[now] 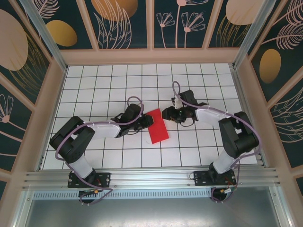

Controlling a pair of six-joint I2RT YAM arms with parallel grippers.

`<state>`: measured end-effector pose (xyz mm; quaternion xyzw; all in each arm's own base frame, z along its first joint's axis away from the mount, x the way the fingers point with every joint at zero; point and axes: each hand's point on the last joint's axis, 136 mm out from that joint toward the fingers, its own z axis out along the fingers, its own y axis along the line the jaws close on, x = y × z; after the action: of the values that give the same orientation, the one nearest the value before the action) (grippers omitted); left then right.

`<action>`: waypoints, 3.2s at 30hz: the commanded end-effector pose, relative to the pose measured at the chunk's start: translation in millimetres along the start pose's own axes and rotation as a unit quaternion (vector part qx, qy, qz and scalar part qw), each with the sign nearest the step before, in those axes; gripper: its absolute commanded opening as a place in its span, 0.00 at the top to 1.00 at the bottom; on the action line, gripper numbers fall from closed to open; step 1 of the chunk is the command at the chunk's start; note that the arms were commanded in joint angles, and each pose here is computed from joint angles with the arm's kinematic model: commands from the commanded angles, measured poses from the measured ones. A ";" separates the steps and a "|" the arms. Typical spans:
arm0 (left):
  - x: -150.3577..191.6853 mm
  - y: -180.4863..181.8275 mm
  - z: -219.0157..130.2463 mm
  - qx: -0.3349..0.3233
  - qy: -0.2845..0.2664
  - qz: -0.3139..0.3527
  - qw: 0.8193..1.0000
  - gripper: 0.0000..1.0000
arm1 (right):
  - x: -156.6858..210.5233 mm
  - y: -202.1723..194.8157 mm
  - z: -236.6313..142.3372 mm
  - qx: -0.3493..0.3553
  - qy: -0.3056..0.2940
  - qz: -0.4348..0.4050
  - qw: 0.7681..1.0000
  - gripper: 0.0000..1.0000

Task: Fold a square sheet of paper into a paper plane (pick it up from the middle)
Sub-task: Third fold the triangle at the center of the table.

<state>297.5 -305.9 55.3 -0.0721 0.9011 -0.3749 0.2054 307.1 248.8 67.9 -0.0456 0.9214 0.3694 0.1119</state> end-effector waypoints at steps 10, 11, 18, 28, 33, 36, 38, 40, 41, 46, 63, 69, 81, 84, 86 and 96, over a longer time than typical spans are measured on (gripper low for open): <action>1.8 -4.2 -17.8 0.004 -0.010 0.033 0.999 0.72 | 4.6 5.9 25.5 -0.052 0.060 -0.014 0.997 0.77; 3.3 -5.9 -19.1 0.007 -0.009 0.043 0.999 0.71 | 4.8 4.6 24.2 -0.051 0.053 -0.007 0.997 0.81; 16.0 -23.6 -36.1 0.010 -0.024 0.151 0.988 0.59 | 3.8 -4.9 13.3 -0.032 -0.008 0.078 0.996 0.93; 67.7 -36.6 -46.7 -0.041 -0.014 0.352 0.935 0.41 | 2.6 -3.2 12.8 -0.020 -0.030 0.116 0.993 0.93; 90.5 -42.0 -32.3 -0.078 0.000 0.420 0.904 0.34 | 4.5 -2.8 15.0 -0.018 -0.028 0.115 0.993 0.93; 101.0 -43.5 -21.7 -0.104 0.004 0.452 0.886 0.31 | 7.0 -3.4 16.6 -0.015 -0.024 0.116 0.993 0.93; 106.5 -43.7 -14.9 -0.118 0.005 0.468 0.876 0.29 | 7.6 -3.3 16.5 -0.015 -0.023 0.115 0.993 0.93; 107.6 -41.8 -9.0 -0.137 0.003 0.479 0.867 0.28 | 7.4 -3.4 16.1 -0.014 -0.023 0.113 0.993 0.93; 105.4 -40.9 -7.6 -0.148 -0.004 0.481 0.864 0.28 | 7.8 -3.3 16.2 -0.014 -0.022 0.114 0.993 0.93; 96.5 -34.4 -3.5 -0.191 -0.027 0.491 0.849 0.31 | 9.3 -5.6 16.1 -0.009 -0.021 0.111 0.994 0.93; 93.1 -52.6 -24.9 -0.131 -0.057 0.475 0.868 1.00 | 10.8 -11.5 18.6 0.014 -0.005 0.090 0.996 0.92; 95.1 -53.9 -21.7 -0.100 -0.042 0.455 0.884 1.00 | 7.2 -7.4 15.7 0.012 -0.007 0.078 0.997 0.87; 93.1 -62.1 -21.9 -0.014 -0.018 0.401 0.916 1.00 | -15.7 -3.0 -20.8 0.062 -0.070 0.057 0.994 0.58; 94.4 -63.3 -21.1 -0.006 -0.015 0.397 0.918 1.00 | -23.5 7.0 -30.3 0.060 -0.089 0.052 0.993 0.60; 94.5 -63.9 -21.1 -0.004 -0.015 0.396 0.918 1.00 | -28.4 16.5 -33.8 0.059 -0.103 0.039 0.992 0.64; 92.0 -64.1 -22.4 -0.001 -0.019 0.383 0.924 1.00 | -11.8 16.6 18.3 0.042 -0.016 0.021 0.999 0.90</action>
<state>201.1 -360.8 74.3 0.2840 0.8616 -0.2454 0.3417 319.8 268.2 81.4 0.0007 0.9296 0.3409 0.1403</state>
